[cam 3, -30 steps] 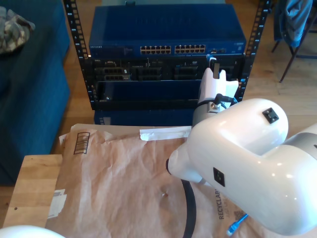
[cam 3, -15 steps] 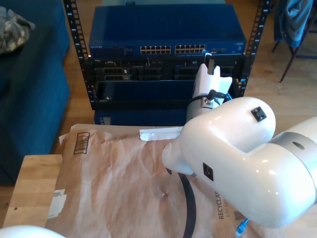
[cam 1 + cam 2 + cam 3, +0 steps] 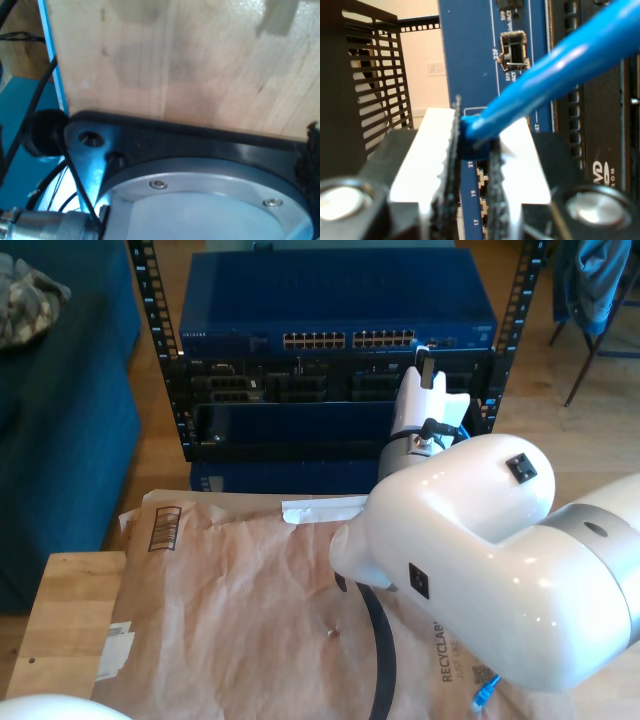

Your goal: Grab the cable and plug it in

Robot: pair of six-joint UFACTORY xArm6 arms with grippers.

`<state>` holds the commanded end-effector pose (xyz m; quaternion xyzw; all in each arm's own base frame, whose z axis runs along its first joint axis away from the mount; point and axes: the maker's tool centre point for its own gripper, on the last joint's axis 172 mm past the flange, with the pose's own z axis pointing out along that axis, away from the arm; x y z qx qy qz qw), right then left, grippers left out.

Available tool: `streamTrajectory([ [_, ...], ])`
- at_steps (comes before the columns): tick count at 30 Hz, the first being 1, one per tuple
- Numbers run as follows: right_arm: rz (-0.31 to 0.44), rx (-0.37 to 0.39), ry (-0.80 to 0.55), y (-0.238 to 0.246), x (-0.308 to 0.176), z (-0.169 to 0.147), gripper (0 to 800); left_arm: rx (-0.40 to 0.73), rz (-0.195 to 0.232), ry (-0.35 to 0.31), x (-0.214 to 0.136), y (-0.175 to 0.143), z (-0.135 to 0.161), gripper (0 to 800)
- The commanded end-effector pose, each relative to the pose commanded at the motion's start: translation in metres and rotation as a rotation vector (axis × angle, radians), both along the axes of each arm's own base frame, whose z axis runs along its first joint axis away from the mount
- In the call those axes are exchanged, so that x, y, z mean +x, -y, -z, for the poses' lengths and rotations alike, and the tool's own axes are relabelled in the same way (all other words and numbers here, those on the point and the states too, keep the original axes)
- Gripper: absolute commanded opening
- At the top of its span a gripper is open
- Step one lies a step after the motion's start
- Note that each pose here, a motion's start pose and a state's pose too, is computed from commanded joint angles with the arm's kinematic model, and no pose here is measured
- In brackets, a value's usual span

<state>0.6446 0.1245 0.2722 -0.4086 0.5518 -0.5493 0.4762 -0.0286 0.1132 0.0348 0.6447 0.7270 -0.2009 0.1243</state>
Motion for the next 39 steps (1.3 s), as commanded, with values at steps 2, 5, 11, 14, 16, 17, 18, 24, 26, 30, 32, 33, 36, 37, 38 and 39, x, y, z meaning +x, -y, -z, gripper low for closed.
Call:
streamTrajectory([
  [2, 0.004, -0.017, -0.005, 0.002, 0.001, 0.0, 1, 0.0, 0.0, 0.0, 0.0, 0.0, 0.0, 800],
  [5, 0.004, -0.028, -0.009, 0.003, 0.001, 0.001, 1, 0.0, 0.0, 0.0, 0.0, 0.0, 0.0, 800],
  [11, 0.004, -0.046, -0.009, 0.003, 0.001, -0.001, 1, 0.0, 0.0, 0.0, 0.0, 0.0, 0.0, 800],
  [14, 0.002, -0.042, -0.006, 0.002, 0.002, -0.003, 1, 0.0, 0.0, 0.0, 0.0, 0.0, 0.0, 800],
  [16, 0.002, -0.041, -0.005, 0.002, 0.002, -0.003, 1, 0.0, 0.0, 0.0, 0.0, 0.0, 0.0, 800],
  [17, -0.001, -0.042, -0.008, 0.001, 0.002, -0.002, 1, 0.0, 0.0, 0.0, 0.0, 0.0, 0.0, 800],
  [18, -0.007, -0.045, -0.008, -0.001, 0.002, -0.002, 1, 0.0, 0.0, 0.0, 0.0, 0.0, 0.0, 800],
  [24, -0.025, -0.05, -0.001, -0.007, 0.004, -0.005, 1, 0.0, 0.0, 0.0, 0.0, 0.0, 0.0, 800],
  [26, -0.025, -0.05, 0.0, -0.007, 0.004, -0.005, 1, 0.0, 0.0, 0.0, 0.0, 0.0, 0.0, 800],
  [30, -0.027, -0.046, -0.001, -0.008, 0.005, -0.005, 1, 0.0, 0.0, 0.0, 0.0, 0.0, 0.0, 800],
  [32, -0.031, -0.042, -0.016, -0.009, 0.009, -0.001, 1, 0.0, 0.0, 0.0, 0.0, 0.0, 0.0, 800],
  [33, -0.031, -0.041, -0.016, -0.009, 0.009, -0.001, 1, 0.0, 0.0, 0.0, 0.0, 0.0, 0.0, 800],
  [36, -0.032, -0.039, -0.014, -0.01, 0.011, 0.0, 1, 0.0, 0.0, 0.0, 0.0, 0.0, 0.0, 800],
  [37, -0.032, -0.039, -0.016, -0.011, 0.012, 0.001, 1, 0.0, 0.0, 0.0, 0.0, 0.0, 0.0, 800],
  [38, -0.033, -0.037, -0.013, -0.011, 0.013, 0.0, 1, 0.0, 0.0, 0.0, 0.0, 0.0, 0.0, 800],
  [39, -0.033, -0.037, -0.013, -0.012, 0.014, 0.001, 1, 0.0, 0.0, 0.0, 0.0, 0.0, 0.0, 800],
])
